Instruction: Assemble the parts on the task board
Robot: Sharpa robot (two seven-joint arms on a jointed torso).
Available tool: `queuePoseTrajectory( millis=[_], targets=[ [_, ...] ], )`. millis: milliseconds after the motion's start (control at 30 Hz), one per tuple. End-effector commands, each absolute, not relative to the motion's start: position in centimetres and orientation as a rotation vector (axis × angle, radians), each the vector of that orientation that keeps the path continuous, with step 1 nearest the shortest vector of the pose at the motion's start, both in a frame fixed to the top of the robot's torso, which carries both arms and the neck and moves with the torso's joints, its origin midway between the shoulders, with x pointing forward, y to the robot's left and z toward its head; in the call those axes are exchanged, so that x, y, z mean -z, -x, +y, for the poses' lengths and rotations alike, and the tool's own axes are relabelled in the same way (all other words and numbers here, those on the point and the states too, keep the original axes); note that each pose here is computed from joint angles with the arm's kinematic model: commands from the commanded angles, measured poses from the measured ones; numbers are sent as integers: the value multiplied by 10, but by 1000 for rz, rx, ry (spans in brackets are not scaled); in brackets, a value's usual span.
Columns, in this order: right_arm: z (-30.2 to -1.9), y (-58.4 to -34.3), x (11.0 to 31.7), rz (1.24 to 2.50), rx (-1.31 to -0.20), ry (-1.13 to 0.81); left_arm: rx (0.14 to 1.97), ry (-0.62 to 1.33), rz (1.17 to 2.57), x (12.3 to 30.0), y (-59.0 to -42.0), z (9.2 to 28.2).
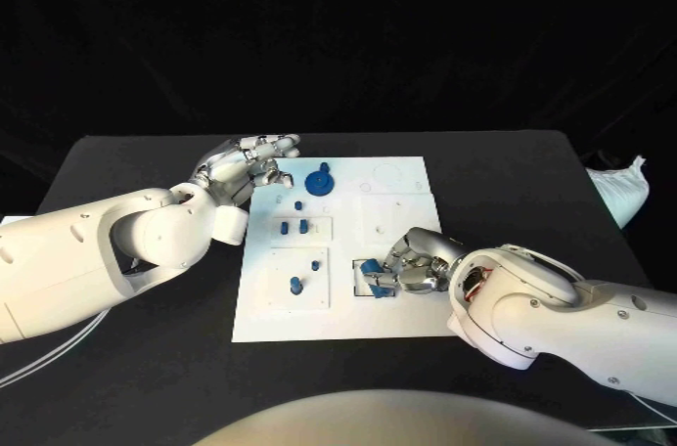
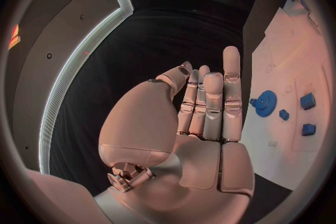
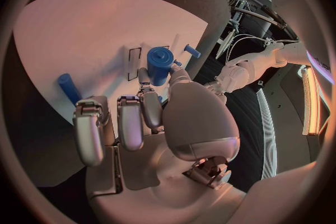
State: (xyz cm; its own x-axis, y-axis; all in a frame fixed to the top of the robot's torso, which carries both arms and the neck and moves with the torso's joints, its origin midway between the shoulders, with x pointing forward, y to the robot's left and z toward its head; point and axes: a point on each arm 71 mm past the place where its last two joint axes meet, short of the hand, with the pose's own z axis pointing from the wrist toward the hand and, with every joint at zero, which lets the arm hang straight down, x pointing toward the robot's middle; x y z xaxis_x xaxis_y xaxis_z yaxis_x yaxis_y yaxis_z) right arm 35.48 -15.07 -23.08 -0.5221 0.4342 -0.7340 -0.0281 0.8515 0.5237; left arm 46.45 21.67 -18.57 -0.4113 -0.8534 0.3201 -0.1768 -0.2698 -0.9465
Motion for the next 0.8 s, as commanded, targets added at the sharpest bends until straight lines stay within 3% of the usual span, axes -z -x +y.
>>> queuePoseTrajectory(
  millis=[33,800],
  targets=[
    [-149,-356,232,2058,-564,-277,1757,1267,1473,184,-463,214],
    [-146,-360,226,1949,-552,-213,1757,1269,1476,184,-463,215]
  ],
)
